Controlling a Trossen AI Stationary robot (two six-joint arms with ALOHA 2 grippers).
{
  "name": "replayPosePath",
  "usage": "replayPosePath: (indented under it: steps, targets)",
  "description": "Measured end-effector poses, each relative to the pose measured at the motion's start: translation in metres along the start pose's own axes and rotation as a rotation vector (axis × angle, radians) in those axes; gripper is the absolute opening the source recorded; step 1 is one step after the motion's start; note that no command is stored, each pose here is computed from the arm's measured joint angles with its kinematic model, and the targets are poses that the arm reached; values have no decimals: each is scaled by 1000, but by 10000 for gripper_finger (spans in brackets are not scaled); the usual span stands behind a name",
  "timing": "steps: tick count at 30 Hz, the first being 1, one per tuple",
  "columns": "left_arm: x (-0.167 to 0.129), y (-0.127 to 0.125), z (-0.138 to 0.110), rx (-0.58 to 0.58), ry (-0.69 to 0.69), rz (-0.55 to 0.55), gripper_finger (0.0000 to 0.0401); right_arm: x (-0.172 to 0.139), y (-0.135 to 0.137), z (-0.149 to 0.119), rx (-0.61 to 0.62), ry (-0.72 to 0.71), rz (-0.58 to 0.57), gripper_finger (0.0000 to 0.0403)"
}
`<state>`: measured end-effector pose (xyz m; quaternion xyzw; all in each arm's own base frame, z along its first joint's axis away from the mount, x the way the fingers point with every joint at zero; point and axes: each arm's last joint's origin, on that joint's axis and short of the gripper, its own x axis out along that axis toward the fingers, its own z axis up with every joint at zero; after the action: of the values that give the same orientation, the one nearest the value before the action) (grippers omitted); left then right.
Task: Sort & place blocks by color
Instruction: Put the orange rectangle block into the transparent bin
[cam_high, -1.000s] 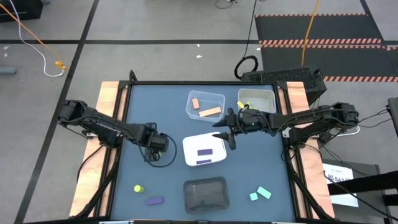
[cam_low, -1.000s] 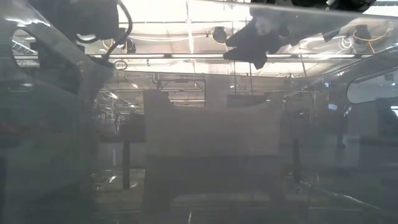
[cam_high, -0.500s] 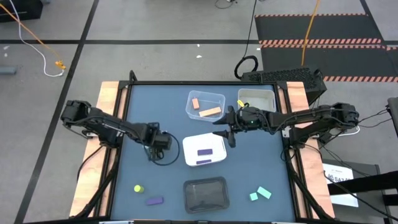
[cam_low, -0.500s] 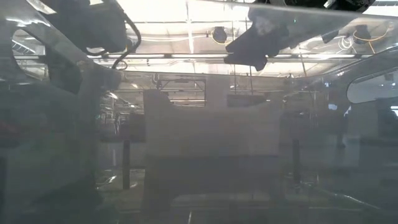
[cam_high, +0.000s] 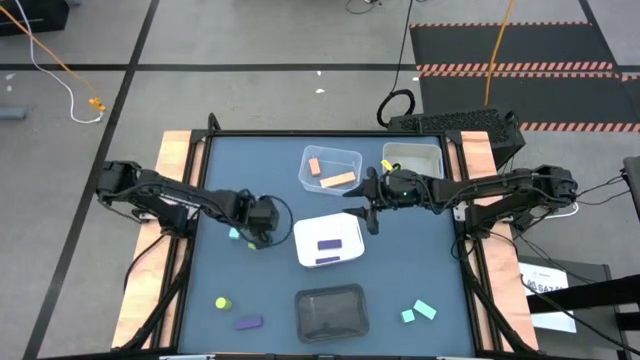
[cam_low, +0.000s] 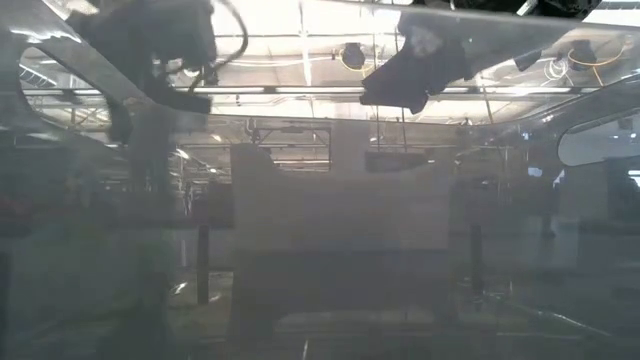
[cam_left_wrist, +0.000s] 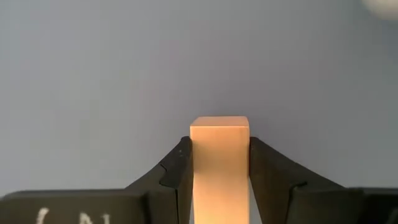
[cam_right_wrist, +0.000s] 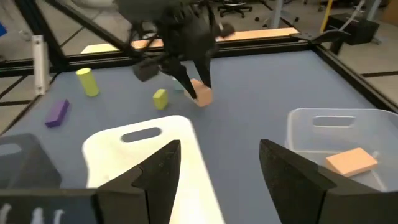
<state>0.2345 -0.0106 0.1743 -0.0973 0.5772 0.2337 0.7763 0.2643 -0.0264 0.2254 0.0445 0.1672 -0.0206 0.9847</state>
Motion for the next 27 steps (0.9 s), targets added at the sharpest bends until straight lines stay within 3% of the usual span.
replayPosePath:
  steps: [4,7,13,18,22,27]
  targets:
    - [-23,7,21,-16,-175,81,121,-1,-10,0,14,0,-38,210]
    - [-49,9,46,-28,-410,100,121,-2,-18,-1,28,13,-67,210]
    - [-99,6,90,70,-954,84,121,-4,-32,-2,45,17,-118,210]
    - [-128,12,109,115,-1276,159,121,-7,-41,-12,58,28,-149,210]
    - [-136,17,115,118,-1389,124,121,-8,-45,-20,72,43,-167,210]
    - [-128,25,120,83,-1365,76,121,-10,-50,-26,71,53,-247,210]
